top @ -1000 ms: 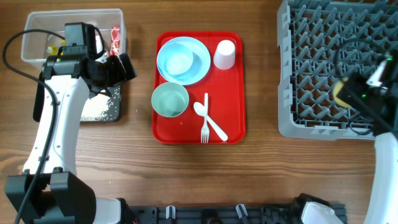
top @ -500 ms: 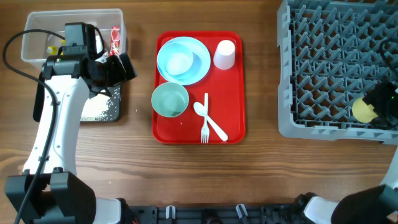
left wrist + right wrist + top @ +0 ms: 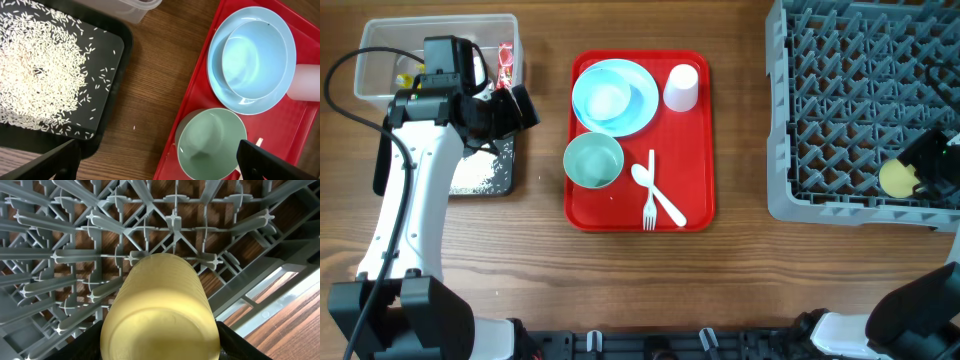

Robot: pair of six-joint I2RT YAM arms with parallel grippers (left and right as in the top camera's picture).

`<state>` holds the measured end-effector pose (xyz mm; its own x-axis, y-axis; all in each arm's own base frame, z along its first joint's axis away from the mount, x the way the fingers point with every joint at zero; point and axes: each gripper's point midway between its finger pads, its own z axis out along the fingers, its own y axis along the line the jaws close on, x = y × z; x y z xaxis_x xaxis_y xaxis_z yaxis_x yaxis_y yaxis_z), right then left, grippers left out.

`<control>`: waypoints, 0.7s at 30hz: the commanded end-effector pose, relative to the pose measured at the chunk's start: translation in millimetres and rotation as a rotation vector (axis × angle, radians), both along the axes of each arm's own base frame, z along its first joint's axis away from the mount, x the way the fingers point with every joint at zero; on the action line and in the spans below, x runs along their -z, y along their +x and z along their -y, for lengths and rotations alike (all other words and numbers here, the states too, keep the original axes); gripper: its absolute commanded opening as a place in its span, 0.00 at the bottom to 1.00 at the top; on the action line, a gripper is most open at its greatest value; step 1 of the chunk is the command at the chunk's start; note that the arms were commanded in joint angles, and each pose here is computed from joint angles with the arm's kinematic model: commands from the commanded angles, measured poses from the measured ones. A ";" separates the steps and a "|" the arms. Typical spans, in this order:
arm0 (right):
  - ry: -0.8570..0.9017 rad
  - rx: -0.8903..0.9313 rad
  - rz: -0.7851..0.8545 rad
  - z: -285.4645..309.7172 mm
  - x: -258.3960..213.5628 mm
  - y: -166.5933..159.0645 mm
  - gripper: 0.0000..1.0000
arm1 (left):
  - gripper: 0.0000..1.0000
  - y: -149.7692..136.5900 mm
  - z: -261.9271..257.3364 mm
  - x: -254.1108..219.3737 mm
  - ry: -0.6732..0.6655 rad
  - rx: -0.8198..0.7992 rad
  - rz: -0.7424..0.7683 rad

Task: Sort waste into correct bins and load items into the dishwasher rack
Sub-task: 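Carry the yellow cup into the dish rack and release it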

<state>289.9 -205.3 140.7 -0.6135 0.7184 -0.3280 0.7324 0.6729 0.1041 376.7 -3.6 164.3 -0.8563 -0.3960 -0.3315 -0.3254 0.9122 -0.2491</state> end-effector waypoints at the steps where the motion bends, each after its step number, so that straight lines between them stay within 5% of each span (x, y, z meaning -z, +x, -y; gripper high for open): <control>1: 0.000 0.008 -0.026 4.9 6.5 0.3 0.47 | 1.00 1.9 -2.4 -3.2 0.007 -0.004 0.011; 5: 0.010 0.011 -0.052 4.8 13.3 -2.0 0.49 | 1.00 1.9 -2.4 -3.2 0.007 -0.004 0.011; 10: 0.013 0.011 -0.055 4.7 14.3 -2.1 0.67 | 1.00 1.9 -2.4 -3.2 0.007 -0.004 0.011; 21: -0.007 0.011 -0.027 7.1 2.1 1.3 0.78 | 1.00 1.8 -2.4 -3.2 0.007 -0.004 0.011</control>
<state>286.8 -205.3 126.5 -0.6260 0.7276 -0.2806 0.7391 0.6683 0.0840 376.6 -3.6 164.4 -0.8563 -0.3960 -0.3315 -0.3254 0.9122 -0.2491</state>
